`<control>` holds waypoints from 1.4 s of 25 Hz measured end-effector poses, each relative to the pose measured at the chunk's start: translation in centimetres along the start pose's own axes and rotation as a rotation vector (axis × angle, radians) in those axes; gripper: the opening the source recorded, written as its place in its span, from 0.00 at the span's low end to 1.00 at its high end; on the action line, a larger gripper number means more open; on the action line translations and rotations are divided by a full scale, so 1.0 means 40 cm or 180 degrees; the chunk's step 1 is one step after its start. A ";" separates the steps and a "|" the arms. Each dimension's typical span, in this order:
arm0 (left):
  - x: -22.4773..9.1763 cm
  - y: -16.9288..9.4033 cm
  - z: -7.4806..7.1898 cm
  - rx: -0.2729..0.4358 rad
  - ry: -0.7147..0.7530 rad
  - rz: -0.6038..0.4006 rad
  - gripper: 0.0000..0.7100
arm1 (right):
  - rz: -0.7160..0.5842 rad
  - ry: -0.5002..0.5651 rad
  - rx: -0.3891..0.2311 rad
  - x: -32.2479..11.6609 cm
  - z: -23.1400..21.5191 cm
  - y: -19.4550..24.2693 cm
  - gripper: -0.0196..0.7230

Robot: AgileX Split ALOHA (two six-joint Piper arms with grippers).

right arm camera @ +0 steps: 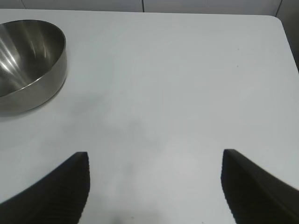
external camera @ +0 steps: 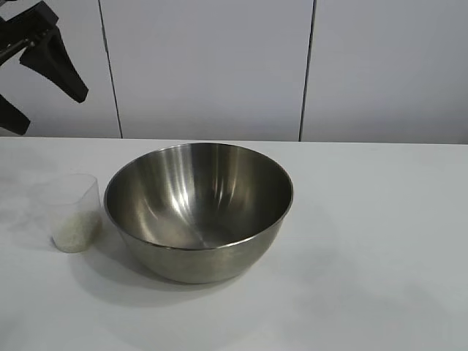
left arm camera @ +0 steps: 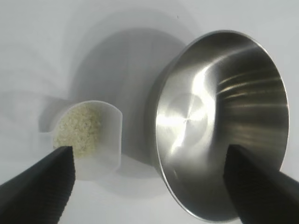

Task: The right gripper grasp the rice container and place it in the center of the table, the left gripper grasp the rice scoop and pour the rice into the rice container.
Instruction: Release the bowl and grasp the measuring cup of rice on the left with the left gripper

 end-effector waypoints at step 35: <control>-0.342 -0.319 0.170 0.1050 0.0526 -0.2882 0.80 | 0.0004 -0.0002 -0.0003 -0.001 0.000 0.000 0.75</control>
Point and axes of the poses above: a point on each arm's last joint axis where the gripper is mounted, y pointing out along that axis toward the gripper, z along the wrist's bending axis when the last joint is at zero, x = y × z, the point moved 9 cm from there along y, pointing out along that axis toward the gripper, and after that the axes turned 6 degrees about -y, right-handed, at the moved point
